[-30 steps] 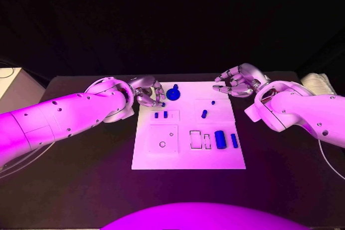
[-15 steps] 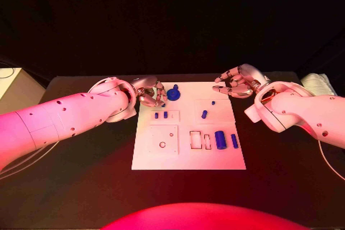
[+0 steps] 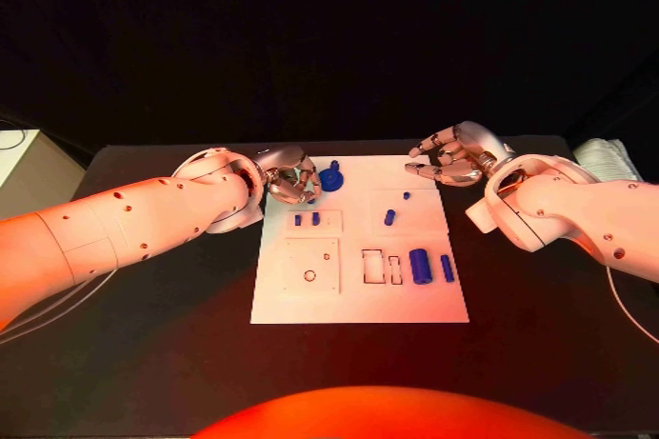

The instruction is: Assemble the parts on the task board

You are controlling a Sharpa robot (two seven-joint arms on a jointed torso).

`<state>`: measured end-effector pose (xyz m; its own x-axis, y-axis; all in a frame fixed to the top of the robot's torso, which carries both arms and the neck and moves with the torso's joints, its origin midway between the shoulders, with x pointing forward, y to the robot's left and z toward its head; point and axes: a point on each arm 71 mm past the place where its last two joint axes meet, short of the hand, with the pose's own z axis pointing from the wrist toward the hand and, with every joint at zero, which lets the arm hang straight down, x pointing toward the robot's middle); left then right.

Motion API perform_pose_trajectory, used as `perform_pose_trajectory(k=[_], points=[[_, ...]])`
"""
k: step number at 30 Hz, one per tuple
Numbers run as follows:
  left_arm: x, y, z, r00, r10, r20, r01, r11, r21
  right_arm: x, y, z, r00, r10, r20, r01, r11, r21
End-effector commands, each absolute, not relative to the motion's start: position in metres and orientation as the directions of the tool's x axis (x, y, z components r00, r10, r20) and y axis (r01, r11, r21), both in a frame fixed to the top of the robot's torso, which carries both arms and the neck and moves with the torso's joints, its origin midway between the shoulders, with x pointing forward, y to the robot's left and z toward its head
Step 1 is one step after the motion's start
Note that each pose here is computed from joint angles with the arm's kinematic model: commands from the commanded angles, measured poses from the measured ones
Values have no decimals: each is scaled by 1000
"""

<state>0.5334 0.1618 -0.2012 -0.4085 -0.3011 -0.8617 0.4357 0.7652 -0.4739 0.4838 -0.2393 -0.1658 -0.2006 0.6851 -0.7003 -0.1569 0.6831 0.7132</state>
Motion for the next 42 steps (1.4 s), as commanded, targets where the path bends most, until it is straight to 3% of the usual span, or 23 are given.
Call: perform_pose_trajectory(k=[1,42], points=[[534,161,-203,-419,-284,-862,437,769,-466,483,-238,-166,-212,680,-702,-164,684,711],[538,167,-208,-433,-265,-862,410,793,-450,484,-237,-166,-211,680,-702,-165,683,711]])
